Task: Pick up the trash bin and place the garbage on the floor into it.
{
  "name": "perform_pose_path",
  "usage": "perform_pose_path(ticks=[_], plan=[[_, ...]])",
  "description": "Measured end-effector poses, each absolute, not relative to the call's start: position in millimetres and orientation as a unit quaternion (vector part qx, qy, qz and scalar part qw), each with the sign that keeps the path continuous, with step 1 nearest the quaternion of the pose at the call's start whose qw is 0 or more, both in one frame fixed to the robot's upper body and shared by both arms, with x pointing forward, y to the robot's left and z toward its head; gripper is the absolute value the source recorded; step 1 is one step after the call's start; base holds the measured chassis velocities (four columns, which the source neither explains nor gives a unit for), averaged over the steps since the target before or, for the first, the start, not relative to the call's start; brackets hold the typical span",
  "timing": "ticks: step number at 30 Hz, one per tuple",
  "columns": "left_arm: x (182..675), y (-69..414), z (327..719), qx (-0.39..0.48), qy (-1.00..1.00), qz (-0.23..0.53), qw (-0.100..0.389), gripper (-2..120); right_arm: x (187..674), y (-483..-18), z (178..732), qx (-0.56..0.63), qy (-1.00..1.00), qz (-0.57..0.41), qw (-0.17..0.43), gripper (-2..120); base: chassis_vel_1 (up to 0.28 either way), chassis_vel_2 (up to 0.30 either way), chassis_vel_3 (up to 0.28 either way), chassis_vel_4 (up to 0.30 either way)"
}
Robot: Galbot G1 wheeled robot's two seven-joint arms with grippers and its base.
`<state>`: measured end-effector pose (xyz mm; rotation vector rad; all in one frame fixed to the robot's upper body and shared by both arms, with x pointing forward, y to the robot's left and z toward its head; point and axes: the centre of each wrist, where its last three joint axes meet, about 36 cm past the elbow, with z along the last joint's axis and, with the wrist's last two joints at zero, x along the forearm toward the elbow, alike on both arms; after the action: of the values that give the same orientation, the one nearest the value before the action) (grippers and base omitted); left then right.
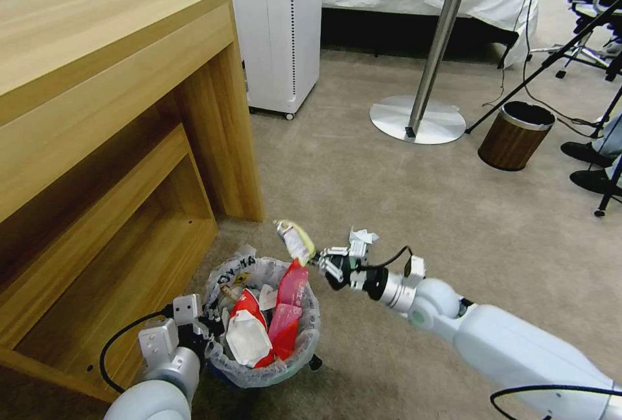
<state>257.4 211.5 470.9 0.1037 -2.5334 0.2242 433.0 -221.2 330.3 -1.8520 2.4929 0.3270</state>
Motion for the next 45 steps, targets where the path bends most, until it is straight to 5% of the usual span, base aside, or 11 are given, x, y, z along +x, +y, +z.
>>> perform_pose_path(ticks=[17, 38, 45], plan=[[254, 210, 470, 0.040, -0.952, 0.081, 0.292, 0, 402, -206, 300, -0.597, 0.793, 0.116, -0.032, 2, 0.000, 0.000, 0.000, 0.000], [251, 203, 470, 0.037, -0.953, 0.075, 0.293, 0, 418, -224, 315, -0.617, 0.781, 0.089, -0.036, 78, 0.000, 0.000, 0.000, 0.000], [245, 201, 470, 0.043, -0.951, 0.075, 0.296, 0, 437, -230, 349, -0.609, 0.789, 0.086, 0.010, 100, 0.000, 0.000, 0.000, 0.000]])
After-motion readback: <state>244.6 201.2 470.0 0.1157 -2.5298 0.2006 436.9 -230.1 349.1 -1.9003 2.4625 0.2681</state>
